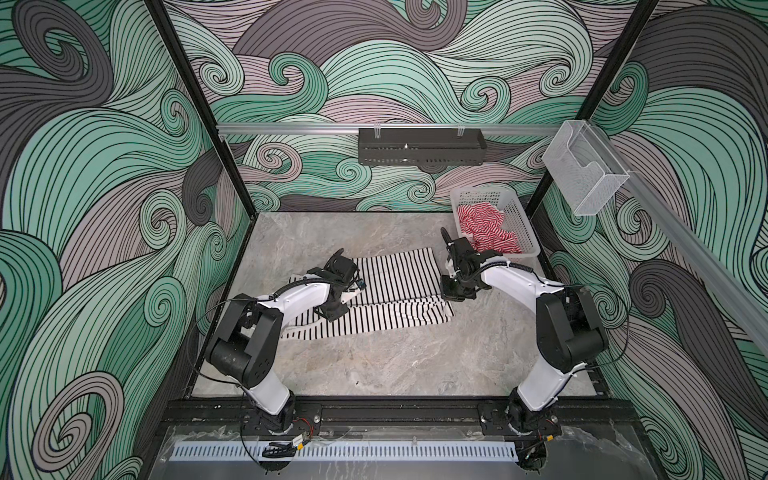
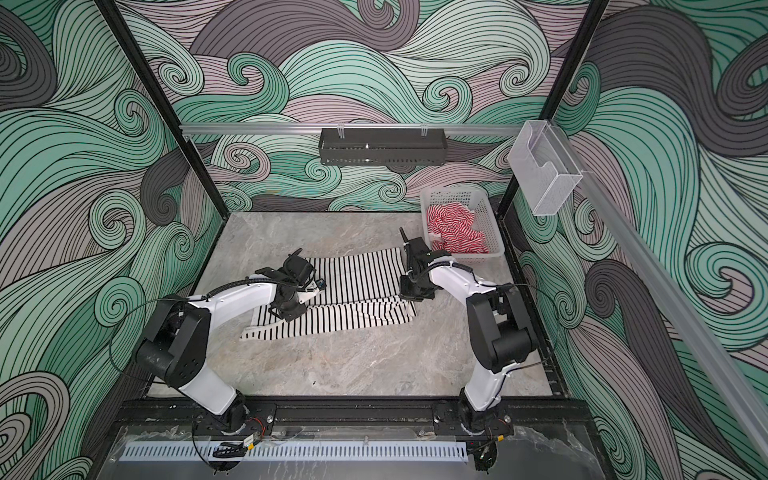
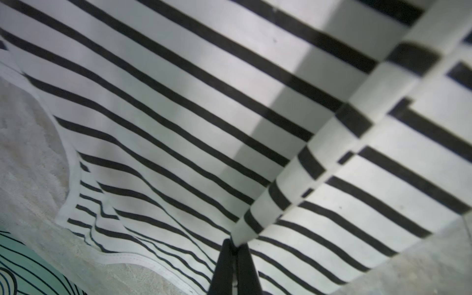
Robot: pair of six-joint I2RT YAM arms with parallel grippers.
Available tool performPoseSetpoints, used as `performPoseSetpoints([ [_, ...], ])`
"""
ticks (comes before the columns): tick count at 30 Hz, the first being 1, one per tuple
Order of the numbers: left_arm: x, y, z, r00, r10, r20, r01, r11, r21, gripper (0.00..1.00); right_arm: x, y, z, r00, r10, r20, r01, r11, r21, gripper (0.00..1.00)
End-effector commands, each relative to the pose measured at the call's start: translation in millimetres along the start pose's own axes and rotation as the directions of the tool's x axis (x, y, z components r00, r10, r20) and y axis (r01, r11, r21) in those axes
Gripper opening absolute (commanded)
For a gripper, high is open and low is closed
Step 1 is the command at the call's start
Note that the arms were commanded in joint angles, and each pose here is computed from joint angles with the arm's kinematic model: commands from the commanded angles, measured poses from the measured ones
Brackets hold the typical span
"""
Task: Fold and stack tank tops
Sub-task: Fold the tank top at the center of the table, then move the tank top to the center of the table.
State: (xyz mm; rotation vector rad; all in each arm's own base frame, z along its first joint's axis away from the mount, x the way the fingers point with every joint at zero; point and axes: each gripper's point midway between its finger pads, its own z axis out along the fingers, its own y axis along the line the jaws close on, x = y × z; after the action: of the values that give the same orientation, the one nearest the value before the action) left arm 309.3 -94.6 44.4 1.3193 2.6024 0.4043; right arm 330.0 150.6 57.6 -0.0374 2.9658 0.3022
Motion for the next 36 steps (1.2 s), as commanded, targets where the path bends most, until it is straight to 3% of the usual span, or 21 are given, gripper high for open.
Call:
performPoseSetpoints([
  [1, -13.6, 21.5, -2.1, 0.997, -0.071, 0.032, 0.073, 0.995, -0.067, 0.00, -10.6, -10.2, 0.8, 1.000, 0.003, 0.026, -0.005, 0.999, 0.052, 0.00],
  [3, -16.6, 22.9, -0.8, 0.996, -0.082, 0.033, 0.084, 0.994, -0.065, 0.04, -11.3, -12.7, 2.0, 0.999, 0.005, 0.032, -0.007, 0.998, 0.066, 0.00],
  [4, -17.2, 23.5, 0.3, 0.996, -0.085, 0.029, 0.087, 0.994, -0.068, 0.10, -12.1, -14.4, 1.6, 0.999, 0.007, 0.036, -0.010, 0.997, 0.076, 0.05],
  [7, -11.6, 27.3, 3.3, 0.995, -0.096, -0.001, 0.096, 0.991, -0.099, 0.22, -19.8, -15.1, -7.4, 0.997, 0.005, 0.082, -0.012, 0.996, 0.086, 0.39],
  [10, -2.6, 32.6, -2.7, 0.993, -0.117, -0.004, 0.115, 0.983, -0.141, 0.24, -29.9, -11.9, -24.2, 0.987, 0.008, 0.157, -0.020, 0.997, 0.076, 0.49],
  [12, 2.4, 33.7, -14.2, 0.991, -0.131, 0.019, 0.133, 0.979, -0.154, 0.27, -31.7, -7.7, -32.8, 0.982, 0.009, 0.191, -0.020, 0.998, 0.059, 0.48],
  [15, 17.0, 21.9, -24.6, 0.992, -0.125, 0.017, 0.126, 0.985, -0.120, 0.28, -22.4, 8.9, -30.9, 0.983, -0.008, 0.183, 0.008, 1.000, 0.000, 0.40],
  [18, 40.4, 2.1, -21.2, 0.996, -0.081, -0.032, 0.079, 0.994, -0.070, 0.27, -6.8, 28.9, -16.7, 0.992, -0.040, 0.118, 0.046, 0.998, -0.050, 0.27],
  [22, 72.6, -9.6, -7.0, 0.993, -0.039, -0.115, 0.029, 0.996, -0.088, 0.27, 12.4, 51.7, 2.7, 0.996, -0.070, 0.055, 0.076, 0.990, -0.118, 0.16],
  [26, 92.7, -17.4, 4.2, 0.987, -0.035, -0.154, 0.022, 0.996, -0.086, 0.26, 28.7, 49.8, 25.7, 0.997, -0.077, -0.010, 0.076, 0.992, -0.097, 0.16],
  [30, 107.2, -15.5, 15.0, 0.980, -0.050, -0.194, 0.031, 0.994, -0.101, 0.26, 42.1, 33.4, 36.7, 0.997, -0.072, -0.039, 0.071, 0.997, -0.038, 0.25],
  [36, 131.7, -32.1, 25.1, 0.966, -0.013, -0.258, 0.008, 1.000, -0.019, 0.25, 71.9, 21.5, 48.0, 0.991, -0.075, -0.107, 0.076, 0.997, 0.007, 0.31],
])
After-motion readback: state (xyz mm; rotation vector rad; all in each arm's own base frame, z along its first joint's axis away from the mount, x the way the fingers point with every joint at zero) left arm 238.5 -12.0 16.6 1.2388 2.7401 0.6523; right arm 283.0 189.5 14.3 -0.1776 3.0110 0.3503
